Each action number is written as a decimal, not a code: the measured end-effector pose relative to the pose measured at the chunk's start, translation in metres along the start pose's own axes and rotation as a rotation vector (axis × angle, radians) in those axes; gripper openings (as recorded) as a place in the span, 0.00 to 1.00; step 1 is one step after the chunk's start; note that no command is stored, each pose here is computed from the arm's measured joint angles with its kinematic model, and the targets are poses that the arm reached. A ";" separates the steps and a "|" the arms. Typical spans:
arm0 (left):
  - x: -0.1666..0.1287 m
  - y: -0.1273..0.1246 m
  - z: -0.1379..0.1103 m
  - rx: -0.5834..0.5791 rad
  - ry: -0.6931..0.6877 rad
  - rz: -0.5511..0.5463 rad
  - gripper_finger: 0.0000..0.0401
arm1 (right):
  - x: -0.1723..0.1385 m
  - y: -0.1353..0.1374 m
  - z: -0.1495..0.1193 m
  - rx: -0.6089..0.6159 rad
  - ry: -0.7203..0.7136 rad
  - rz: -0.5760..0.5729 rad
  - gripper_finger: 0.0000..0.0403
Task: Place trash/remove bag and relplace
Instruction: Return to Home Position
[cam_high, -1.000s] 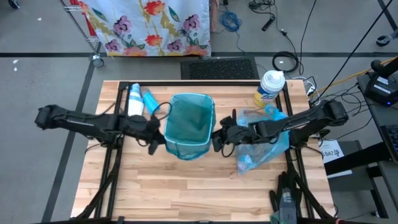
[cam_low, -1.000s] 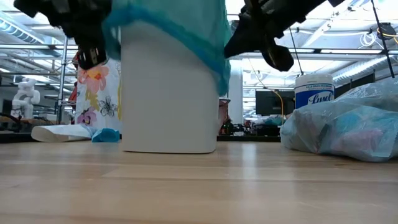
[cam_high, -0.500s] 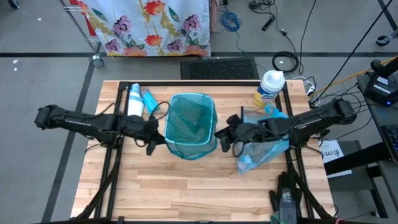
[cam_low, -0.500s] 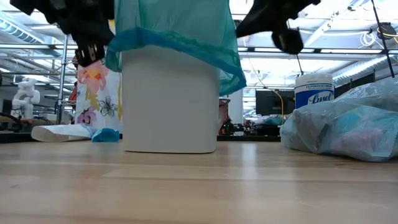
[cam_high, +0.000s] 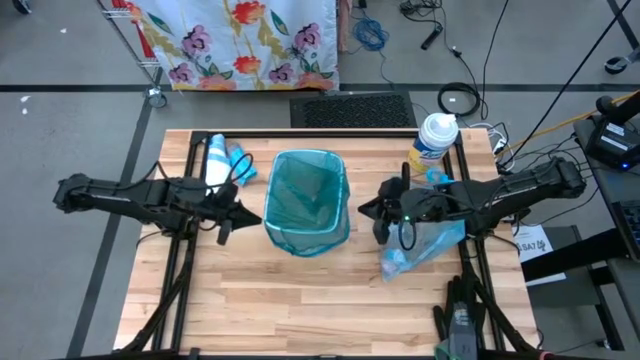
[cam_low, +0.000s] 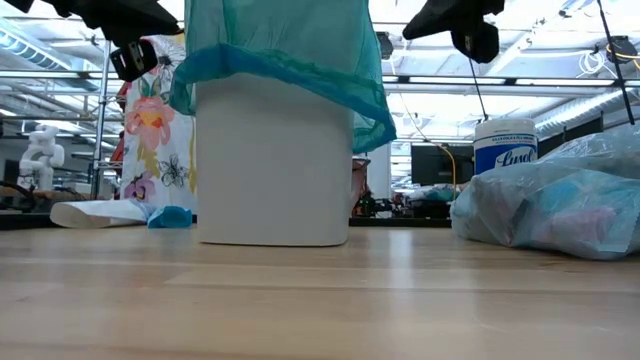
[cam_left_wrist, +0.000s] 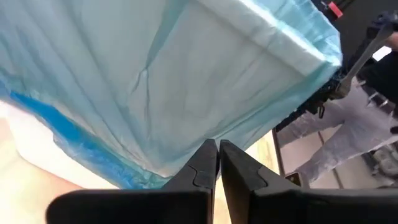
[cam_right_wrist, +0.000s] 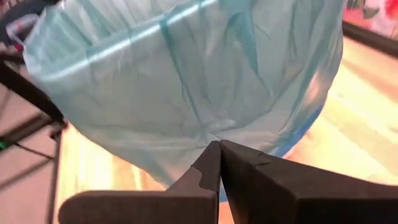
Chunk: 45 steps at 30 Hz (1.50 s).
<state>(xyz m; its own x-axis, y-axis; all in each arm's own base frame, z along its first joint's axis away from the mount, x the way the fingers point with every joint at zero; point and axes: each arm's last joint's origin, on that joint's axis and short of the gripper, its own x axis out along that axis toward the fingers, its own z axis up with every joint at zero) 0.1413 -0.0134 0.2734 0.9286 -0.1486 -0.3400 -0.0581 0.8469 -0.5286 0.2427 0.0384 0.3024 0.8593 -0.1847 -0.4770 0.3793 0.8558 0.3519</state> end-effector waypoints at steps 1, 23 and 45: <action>0.000 0.000 0.000 0.026 -0.001 0.000 0.06 | 0.000 0.000 0.000 -0.030 -0.002 -0.006 0.00; -0.006 0.041 -0.062 0.454 -0.078 0.053 0.06 | 0.023 -0.070 -0.107 -0.169 -0.066 0.104 0.00; -0.016 0.068 -0.099 0.548 -0.134 0.150 0.06 | -0.018 -0.128 -0.141 -0.186 -0.308 0.139 0.00</action>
<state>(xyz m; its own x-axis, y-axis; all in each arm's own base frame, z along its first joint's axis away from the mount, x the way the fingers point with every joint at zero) 0.0866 -0.0039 0.1657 0.9653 0.0288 -0.2595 -0.0273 0.9996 0.0093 0.1305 0.0007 0.1522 0.9717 -0.1729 -0.1611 0.2074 0.9508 0.2302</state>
